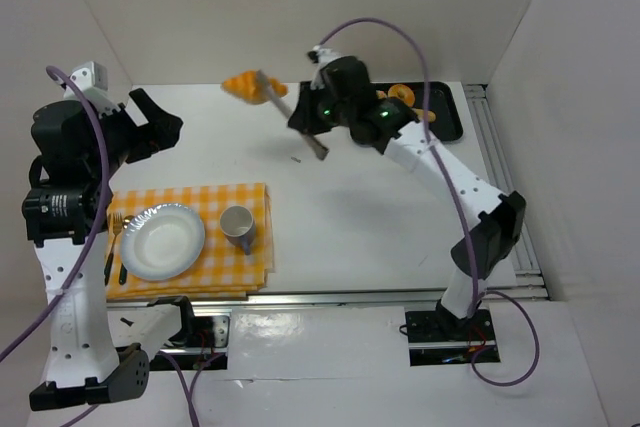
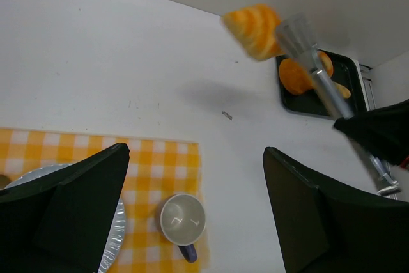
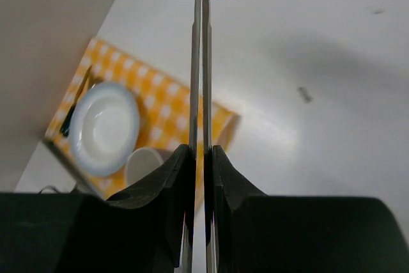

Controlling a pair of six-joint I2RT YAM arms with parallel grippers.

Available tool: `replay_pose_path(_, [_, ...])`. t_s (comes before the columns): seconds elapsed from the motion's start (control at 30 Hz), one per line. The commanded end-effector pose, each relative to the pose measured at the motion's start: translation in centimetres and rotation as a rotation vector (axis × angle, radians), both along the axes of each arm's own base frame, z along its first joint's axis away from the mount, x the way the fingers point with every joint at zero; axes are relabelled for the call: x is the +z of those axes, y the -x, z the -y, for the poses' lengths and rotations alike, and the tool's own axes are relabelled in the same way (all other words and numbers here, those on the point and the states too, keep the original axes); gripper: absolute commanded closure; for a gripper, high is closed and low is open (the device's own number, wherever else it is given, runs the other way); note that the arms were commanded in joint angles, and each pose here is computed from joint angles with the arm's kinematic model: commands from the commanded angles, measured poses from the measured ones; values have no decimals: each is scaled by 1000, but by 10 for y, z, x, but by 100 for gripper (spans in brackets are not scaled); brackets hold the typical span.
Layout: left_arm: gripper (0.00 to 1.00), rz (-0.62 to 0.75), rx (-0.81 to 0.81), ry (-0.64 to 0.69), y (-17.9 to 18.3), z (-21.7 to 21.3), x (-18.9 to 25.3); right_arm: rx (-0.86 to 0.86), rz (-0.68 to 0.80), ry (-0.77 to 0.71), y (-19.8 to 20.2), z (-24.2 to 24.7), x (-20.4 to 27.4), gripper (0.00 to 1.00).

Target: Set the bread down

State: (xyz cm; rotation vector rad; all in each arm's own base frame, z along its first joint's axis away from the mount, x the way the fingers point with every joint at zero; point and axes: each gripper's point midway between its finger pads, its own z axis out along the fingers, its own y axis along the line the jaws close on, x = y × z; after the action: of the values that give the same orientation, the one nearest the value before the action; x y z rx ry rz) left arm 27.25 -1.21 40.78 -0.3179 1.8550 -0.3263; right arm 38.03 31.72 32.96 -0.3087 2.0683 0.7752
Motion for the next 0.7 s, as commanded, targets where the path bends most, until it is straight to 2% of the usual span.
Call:
replay_pose_path(0.0, [1,84,23,-5,9,-1,28,179,66,-67,36,-77,18,100])
replay_pose_path(0.17, [1,103,54,-5,15,-5,36,422,29,-51,106,-178,-11,100])
replay_pose_path(0.23, [1,117,54,-7,21,-5,41,481,20,-51,125,-203,-20,100])
replay_pose_path(0.33, [1,126,63,-10,24,-6,48,607,-29,-11,169,-246,-58,100])
replay_pose_path(0.5, [1,126,63,-10,24,-6,48,740,-88,-13,204,-274,-97,100])
replay_pose_path(0.67, [1,100,70,-20,22,-8,37,800,-161,-6,218,-288,-138,100])
